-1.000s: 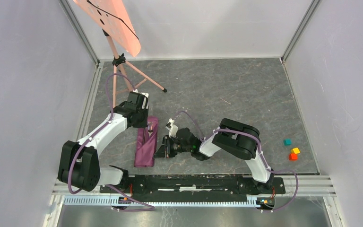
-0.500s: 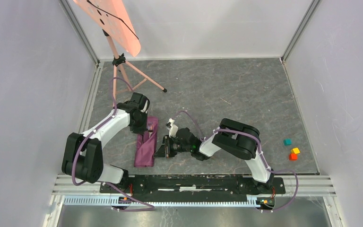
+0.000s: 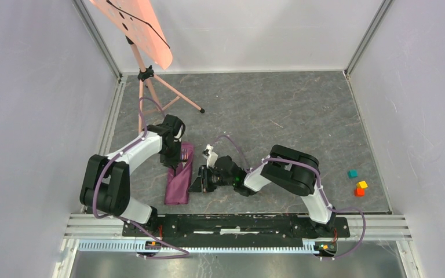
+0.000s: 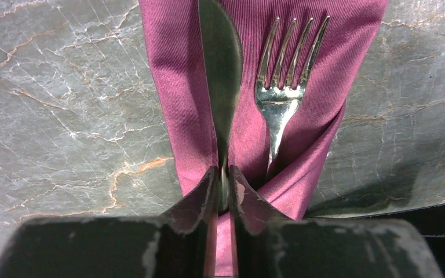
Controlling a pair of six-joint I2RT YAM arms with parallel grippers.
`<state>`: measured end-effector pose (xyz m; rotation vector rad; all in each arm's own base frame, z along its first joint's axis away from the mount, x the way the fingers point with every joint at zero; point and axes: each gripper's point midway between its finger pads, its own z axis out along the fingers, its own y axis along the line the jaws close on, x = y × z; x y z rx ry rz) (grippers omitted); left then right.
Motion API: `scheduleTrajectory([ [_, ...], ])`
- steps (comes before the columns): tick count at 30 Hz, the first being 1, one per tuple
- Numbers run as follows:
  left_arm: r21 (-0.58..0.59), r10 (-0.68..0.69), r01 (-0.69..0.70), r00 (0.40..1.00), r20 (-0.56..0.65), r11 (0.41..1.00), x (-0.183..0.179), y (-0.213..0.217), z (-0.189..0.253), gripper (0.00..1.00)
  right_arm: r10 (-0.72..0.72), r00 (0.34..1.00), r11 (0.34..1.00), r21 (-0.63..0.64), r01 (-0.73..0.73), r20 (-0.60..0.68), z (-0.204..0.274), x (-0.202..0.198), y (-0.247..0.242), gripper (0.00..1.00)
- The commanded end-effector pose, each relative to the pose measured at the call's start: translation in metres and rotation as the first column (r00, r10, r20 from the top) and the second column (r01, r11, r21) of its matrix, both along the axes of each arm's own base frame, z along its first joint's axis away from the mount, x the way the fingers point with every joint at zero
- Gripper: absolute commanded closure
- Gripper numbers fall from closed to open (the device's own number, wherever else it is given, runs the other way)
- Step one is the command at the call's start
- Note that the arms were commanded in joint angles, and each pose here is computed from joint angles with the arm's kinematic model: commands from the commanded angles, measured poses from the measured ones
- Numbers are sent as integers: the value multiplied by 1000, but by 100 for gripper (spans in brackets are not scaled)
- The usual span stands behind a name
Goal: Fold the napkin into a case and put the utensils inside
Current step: Insert the knife into the folded napkin.
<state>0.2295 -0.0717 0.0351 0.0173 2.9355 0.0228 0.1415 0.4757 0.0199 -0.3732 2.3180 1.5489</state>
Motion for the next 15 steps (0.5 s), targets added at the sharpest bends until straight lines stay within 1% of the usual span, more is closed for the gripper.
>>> scheduleTrajectory([
  [1, -39, 35, -33, 998, 59, 999, 16, -7, 21, 78, -14, 995, 1000, 13, 13, 96, 25, 11, 5, 68],
  [3, -50, 36, -31, 995, 88, 998, 19, -8, 32, 70, -15, 991, 1000, -2, 16, 134, 34, 14, 2, 62],
  [6, -84, 31, -18, 987, 155, 996, 21, -11, 57, 62, -29, 979, 998, -42, 38, 200, 50, 22, -14, 54],
  [8, -117, 25, -1, 978, 208, 993, 20, -13, 77, 56, -46, 966, 991, -111, 76, 253, 54, 31, -37, 46],
  [10, -185, 9, 43, 962, 272, 982, 15, -22, 102, 54, -55, 939, 978, -173, 119, 339, 65, 43, -66, 42],
  [12, -274, -12, 123, 927, 374, 954, 9, -35, 134, 52, -62, 891, 947, -256, 196, 450, 76, 59, -103, 34],
  [13, -322, -21, 181, 896, 444, 929, 5, -43, 154, 50, -57, 854, 922, -302, 244, 516, 84, 67, -125, 29],
  [14, -361, -23, 243, 855, 519, 900, 1, -51, 176, 48, -49, 817, 886, -353, 301, 574, 89, 75, -148, 24],
  [15, -389, -15, 308, 801, 599, 868, -4, -57, 201, 43, -54, 774, 859, -366, 358, 631, 105, 83, -167, 20],
])
